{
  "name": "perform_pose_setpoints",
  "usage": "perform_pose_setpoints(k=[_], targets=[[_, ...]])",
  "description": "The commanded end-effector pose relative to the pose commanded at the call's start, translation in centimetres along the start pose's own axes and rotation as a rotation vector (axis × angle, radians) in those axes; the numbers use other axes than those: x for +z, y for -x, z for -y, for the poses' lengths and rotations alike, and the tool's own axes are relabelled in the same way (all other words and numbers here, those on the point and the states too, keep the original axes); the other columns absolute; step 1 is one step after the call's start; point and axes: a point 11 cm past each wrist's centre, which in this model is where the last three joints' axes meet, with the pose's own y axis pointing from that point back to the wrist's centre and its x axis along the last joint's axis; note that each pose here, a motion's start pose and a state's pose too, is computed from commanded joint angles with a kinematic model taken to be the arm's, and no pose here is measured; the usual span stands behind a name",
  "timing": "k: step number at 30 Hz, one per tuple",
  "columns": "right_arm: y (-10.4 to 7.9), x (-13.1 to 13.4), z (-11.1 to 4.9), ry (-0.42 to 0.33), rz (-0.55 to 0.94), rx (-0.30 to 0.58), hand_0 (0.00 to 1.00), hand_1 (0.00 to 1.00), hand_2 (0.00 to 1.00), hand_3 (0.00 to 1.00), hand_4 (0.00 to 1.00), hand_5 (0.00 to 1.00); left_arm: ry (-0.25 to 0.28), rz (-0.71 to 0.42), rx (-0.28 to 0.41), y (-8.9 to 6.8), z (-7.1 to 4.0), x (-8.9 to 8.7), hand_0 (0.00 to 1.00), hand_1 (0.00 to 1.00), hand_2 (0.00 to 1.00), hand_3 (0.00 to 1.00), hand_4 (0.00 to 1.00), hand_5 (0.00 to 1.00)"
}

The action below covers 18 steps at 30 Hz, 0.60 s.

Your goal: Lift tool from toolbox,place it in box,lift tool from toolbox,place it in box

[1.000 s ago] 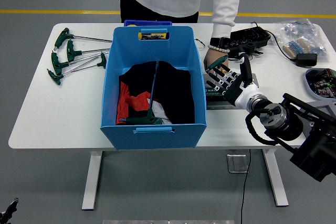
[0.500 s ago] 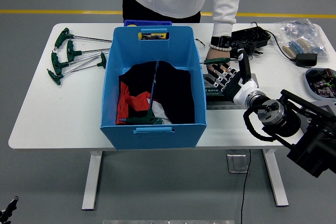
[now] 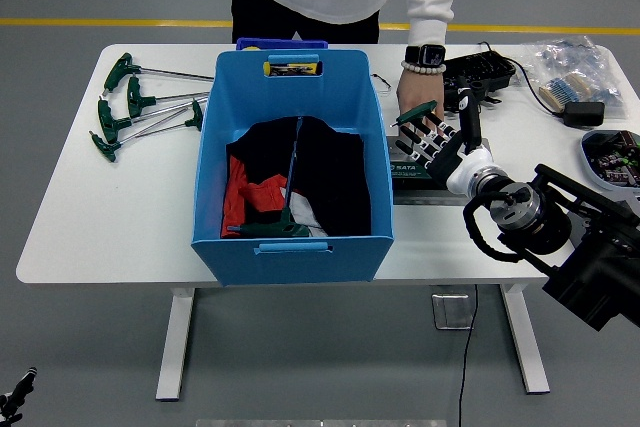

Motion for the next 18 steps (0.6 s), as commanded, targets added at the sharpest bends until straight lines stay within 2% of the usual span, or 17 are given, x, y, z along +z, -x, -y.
perform_pose_setpoints(k=[18], targets=[[0.25, 0.03, 0.19, 0.0, 0.003, 0.0, 0.61, 0.607, 0.772, 0.912, 0.998, 0.898, 0.004, 0.006, -0.005, 0.2, 0.01, 0.26, 0.897, 0.911, 0.915, 0.754, 0.702, 0.792]])
